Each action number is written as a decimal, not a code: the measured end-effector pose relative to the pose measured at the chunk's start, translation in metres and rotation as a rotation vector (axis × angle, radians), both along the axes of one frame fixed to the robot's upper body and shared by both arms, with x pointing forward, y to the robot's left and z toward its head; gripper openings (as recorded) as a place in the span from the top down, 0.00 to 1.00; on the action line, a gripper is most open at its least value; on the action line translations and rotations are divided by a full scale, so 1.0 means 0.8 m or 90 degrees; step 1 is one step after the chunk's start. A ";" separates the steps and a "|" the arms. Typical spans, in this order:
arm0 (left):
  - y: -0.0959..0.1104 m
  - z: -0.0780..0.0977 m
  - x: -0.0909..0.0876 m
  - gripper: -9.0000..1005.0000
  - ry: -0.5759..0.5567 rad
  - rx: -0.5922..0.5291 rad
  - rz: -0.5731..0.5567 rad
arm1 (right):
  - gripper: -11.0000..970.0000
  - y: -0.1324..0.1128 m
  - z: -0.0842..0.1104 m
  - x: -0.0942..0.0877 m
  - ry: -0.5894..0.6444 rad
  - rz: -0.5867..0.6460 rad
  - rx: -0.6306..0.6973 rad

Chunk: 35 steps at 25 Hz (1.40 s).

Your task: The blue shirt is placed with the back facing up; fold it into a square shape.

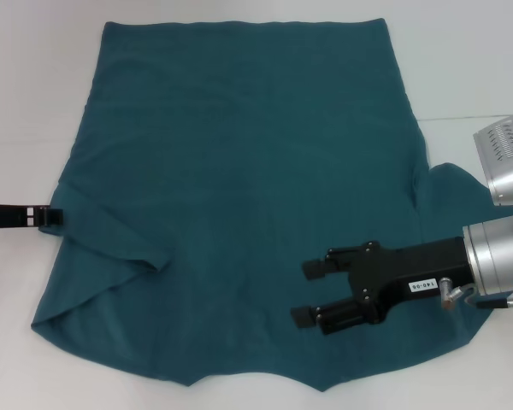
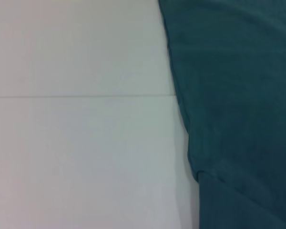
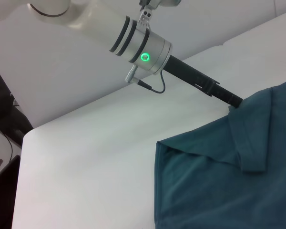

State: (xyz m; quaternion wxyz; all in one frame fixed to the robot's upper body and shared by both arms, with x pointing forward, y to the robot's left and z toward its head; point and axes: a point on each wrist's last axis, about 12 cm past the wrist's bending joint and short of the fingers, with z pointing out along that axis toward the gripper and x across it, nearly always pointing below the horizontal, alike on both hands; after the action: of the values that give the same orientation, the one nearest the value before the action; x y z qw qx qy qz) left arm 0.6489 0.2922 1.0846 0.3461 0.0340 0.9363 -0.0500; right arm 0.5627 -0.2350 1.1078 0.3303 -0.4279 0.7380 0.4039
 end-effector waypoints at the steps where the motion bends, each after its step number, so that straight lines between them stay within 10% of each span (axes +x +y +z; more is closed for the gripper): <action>1: 0.000 -0.001 0.000 0.43 0.001 0.000 0.000 | 0.06 0.000 0.000 0.000 0.000 0.000 0.000; 35: -0.011 -0.009 -0.002 0.44 0.013 0.000 -0.014 | 0.06 -0.002 -0.003 -0.003 0.005 -0.002 0.000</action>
State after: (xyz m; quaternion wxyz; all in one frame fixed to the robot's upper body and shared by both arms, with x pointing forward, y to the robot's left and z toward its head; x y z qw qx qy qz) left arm 0.6475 0.2832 1.0777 0.3357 0.0439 0.9394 -0.0539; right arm 0.5605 -0.2365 1.1057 0.3280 -0.4252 0.7398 0.4053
